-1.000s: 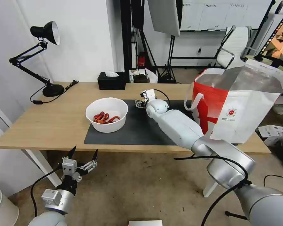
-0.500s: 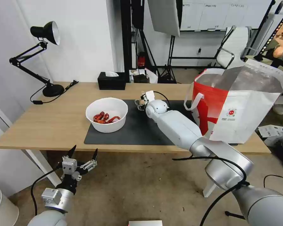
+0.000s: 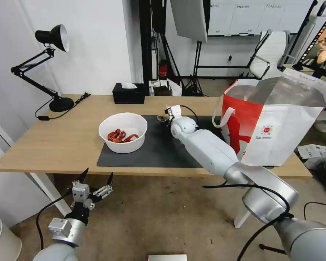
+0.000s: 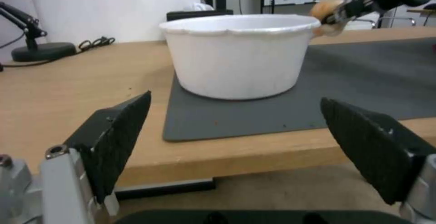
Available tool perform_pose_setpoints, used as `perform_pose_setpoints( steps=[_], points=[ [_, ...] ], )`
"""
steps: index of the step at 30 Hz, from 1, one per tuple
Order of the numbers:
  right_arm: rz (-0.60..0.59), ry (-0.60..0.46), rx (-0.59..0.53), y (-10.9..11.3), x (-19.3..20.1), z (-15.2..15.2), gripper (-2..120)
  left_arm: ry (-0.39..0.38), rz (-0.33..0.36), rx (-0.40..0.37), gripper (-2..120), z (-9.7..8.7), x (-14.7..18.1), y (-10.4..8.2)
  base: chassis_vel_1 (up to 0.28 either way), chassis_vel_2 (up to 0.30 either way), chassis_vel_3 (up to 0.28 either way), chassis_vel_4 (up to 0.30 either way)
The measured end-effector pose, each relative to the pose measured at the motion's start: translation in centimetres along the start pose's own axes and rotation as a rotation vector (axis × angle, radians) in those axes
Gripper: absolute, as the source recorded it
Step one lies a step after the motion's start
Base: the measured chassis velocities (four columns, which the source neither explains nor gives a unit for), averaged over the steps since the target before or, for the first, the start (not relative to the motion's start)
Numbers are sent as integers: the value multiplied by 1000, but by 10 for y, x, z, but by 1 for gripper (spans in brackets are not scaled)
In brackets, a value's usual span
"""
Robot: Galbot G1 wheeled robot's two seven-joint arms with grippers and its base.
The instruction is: Pick up the trash from the table and place it into the takeout bag.
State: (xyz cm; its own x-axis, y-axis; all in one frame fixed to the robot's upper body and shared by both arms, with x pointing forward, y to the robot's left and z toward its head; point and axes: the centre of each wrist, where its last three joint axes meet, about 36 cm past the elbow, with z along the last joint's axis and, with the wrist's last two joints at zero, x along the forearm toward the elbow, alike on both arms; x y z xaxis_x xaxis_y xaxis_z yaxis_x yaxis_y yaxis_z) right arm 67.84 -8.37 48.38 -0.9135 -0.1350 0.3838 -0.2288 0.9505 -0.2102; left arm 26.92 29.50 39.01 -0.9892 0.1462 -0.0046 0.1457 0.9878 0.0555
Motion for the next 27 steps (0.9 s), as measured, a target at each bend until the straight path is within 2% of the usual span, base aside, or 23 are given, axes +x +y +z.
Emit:
perform_pose_setpoints(
  steps=[1,2,5,6,9,10,12,14,17,18,21,22,25,27],
  points=[
    [0,0,0,0,0,0,14,0,0,0,100,0,0,0,0,0,0,0],
    [16,-60,17,-6,18,-3,10,-4,1,-2,100,-2,0,0,0,0,0,0],
    [46,-242,35,-22,83,-21,7,-9,2,-2,100,-6,4,0,0,0,0,0],
    [46,-242,35,-22,83,-21,7,-9,2,-2,100,-6,4,0,0,0,0,0],
    [69,-356,2,-50,142,-40,7,-7,3,0,100,-8,8,-2,0,0,0,0],
    [69,-356,2,-50,142,-40,7,-7,3,0,100,-8,8,-2,0,0,0,0],
    [80,-389,-21,-73,175,-49,7,-9,5,-1,100,-10,9,-3,0,0,0,0],
    [82,-392,-24,-77,181,-51,7,-9,5,-1,100,-10,9,-3,0,0,0,0],
    [130,-382,-44,-121,222,-60,7,-17,8,-3,100,-14,10,-4,0,0,0,0],
    [130,-382,-44,-121,222,-60,7,-17,8,-3,100,-14,10,-4,0,0,0,0],
    [190,-336,-51,-156,237,-62,7,-23,12,-6,100,-15,11,-5,0,0,0,0],
    [190,-336,-51,-156,237,-62,7,-23,12,-6,100,-15,11,-5,0,0,0,0],
    [262,-271,-57,-178,246,-58,7,-27,17,-4,100,-17,11,-7,0,0,0,0],
    [281,-249,-63,-182,249,-57,7,-27,17,-4,100,-17,11,-7,0,0,0,0]
  ],
)
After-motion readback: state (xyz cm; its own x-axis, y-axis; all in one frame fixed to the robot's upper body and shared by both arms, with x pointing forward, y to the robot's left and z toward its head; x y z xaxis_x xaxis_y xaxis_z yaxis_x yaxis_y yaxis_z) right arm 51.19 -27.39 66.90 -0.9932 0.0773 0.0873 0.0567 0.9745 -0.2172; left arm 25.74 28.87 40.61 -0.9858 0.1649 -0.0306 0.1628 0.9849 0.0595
